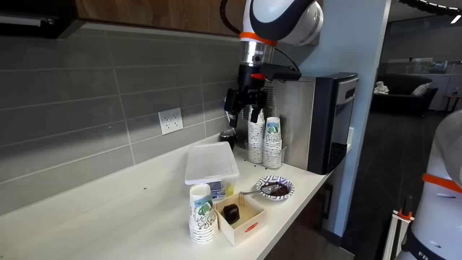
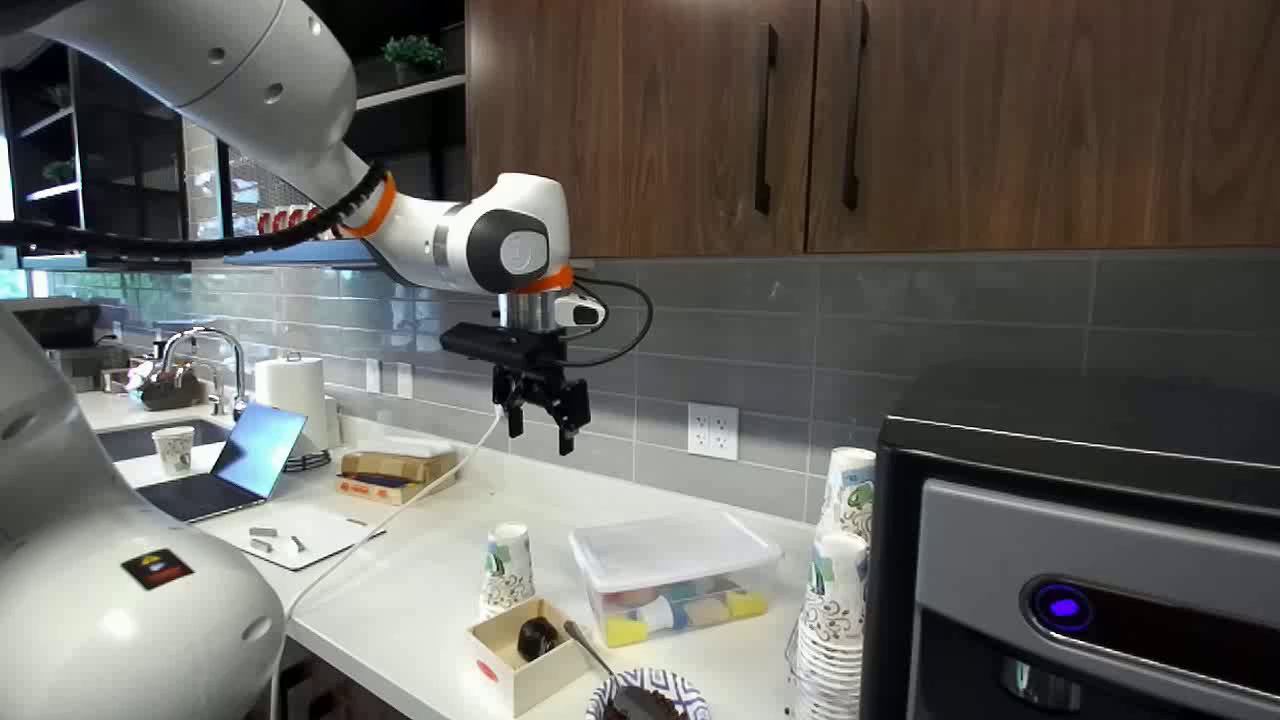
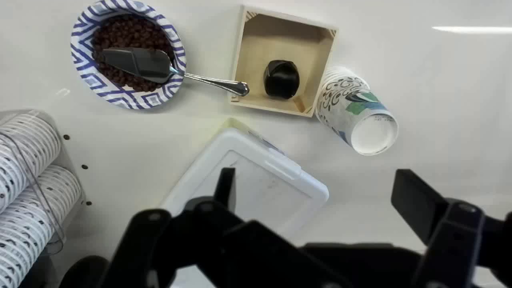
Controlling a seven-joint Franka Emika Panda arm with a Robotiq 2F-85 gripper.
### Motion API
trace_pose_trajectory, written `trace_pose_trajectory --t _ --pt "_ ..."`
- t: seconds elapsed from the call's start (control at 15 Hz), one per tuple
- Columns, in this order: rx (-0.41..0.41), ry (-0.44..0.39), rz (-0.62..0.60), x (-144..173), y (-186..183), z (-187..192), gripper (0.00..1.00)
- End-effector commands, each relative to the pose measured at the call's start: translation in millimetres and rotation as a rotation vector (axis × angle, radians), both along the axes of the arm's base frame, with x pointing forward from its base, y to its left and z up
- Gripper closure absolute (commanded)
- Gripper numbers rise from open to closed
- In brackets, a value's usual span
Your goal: Move the white cup to the right
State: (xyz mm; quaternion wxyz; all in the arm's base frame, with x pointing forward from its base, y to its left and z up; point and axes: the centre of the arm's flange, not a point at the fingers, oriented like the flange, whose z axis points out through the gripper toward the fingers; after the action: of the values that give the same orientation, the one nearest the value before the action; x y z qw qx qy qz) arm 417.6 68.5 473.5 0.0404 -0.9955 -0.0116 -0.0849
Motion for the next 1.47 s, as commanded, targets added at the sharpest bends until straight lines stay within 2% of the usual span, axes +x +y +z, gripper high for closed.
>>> trace_pose_trajectory --t 0.0,0.33,0.87,1.13,1.4 --pt "0.0 -0.001 0.0 0 0 0 0.0" --pt "0.004 -0.001 -0.004 5 1 -5 0.0" --pt "-0.005 0.018 0.003 31 36 -63 0.0" --pt "-0.017 0.053 0.023 36 63 -96 0.0" --pt "-0.015 0.089 0.005 42 71 -128 0.0"
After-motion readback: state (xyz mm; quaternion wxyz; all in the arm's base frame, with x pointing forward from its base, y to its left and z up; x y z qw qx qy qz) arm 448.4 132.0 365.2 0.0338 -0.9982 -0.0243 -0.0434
